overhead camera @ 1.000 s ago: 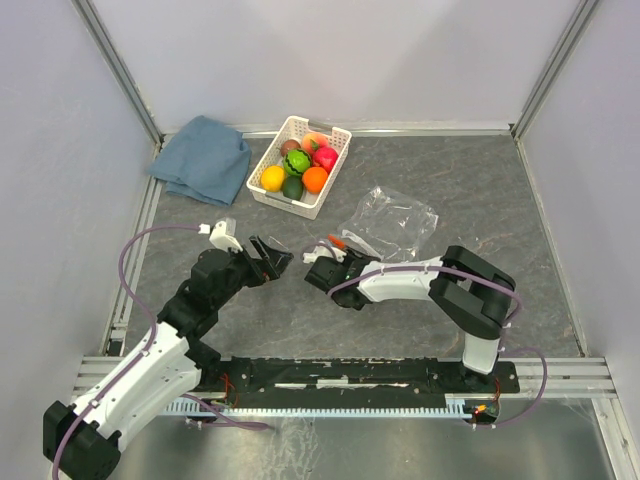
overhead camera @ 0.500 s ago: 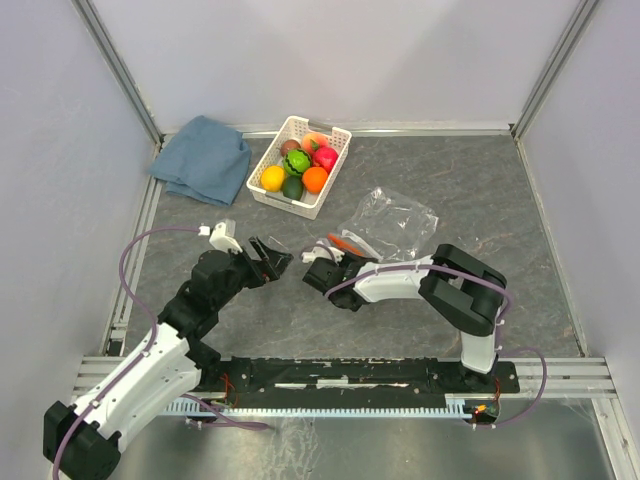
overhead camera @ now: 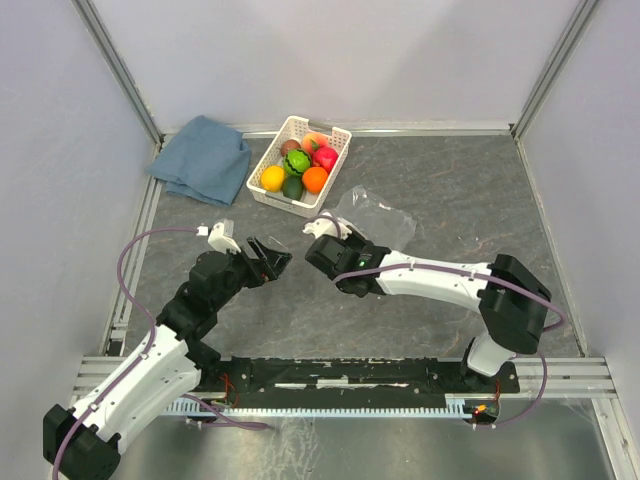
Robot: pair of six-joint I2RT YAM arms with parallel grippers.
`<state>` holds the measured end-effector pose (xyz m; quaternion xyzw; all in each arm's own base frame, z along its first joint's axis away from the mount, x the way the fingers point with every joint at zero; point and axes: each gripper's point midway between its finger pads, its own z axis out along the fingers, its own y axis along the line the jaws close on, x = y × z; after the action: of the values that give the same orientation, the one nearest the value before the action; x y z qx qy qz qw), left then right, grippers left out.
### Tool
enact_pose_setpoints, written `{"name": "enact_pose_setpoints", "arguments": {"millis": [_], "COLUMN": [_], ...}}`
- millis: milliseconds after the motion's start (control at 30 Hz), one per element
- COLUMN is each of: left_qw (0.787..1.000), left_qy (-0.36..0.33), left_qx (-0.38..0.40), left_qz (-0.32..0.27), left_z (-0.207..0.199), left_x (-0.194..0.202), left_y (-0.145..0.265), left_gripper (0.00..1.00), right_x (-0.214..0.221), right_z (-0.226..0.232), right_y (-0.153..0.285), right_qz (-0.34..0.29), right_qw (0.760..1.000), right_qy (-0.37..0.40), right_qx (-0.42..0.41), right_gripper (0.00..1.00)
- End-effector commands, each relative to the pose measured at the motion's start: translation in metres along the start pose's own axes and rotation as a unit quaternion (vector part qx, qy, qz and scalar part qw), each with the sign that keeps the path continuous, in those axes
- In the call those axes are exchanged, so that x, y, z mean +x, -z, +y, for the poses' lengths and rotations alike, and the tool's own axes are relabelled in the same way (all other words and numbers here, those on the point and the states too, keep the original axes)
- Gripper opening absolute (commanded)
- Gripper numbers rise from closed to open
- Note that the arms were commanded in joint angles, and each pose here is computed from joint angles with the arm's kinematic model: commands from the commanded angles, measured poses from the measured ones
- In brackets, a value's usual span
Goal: Place the food in the zip-top bag and seal the zipper
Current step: Pick up the zipper food storage bag at the center of the board.
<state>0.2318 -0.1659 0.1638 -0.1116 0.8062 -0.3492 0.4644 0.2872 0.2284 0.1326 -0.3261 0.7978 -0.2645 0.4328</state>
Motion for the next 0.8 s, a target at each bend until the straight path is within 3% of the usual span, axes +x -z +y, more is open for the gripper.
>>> {"name": "enact_pose_setpoints", "arguments": {"millis": [0,433,767], "left_qw": [0.998,0.989,0.988], "left_qy": [0.028,0.085,0.08], "left_qx": [0.052,0.119,0.132], "left_qz": [-0.031,-0.006,0.003], "left_z": [-0.031,-0.064,-0.086], "left_x": [-0.023,-0.017,-0.007], "left_y": [0.001,-0.02,-0.04], "left_gripper": [0.88,0.83,0.77], "right_x": [-0.016,-0.037,-0.058], "right_z": [-0.014,0.007,0.022], "right_y": [0.017,0.042,0.056], "right_qz": [-0.005,-0.013,-0.046], "right_qw": [0.996,0.963,0.94], "right_qy": [-0.084,-0.234,-0.275], "right_qx": [-0.023,-0.13,-0.199], "right_gripper": [0.02,0.02,0.02]}}
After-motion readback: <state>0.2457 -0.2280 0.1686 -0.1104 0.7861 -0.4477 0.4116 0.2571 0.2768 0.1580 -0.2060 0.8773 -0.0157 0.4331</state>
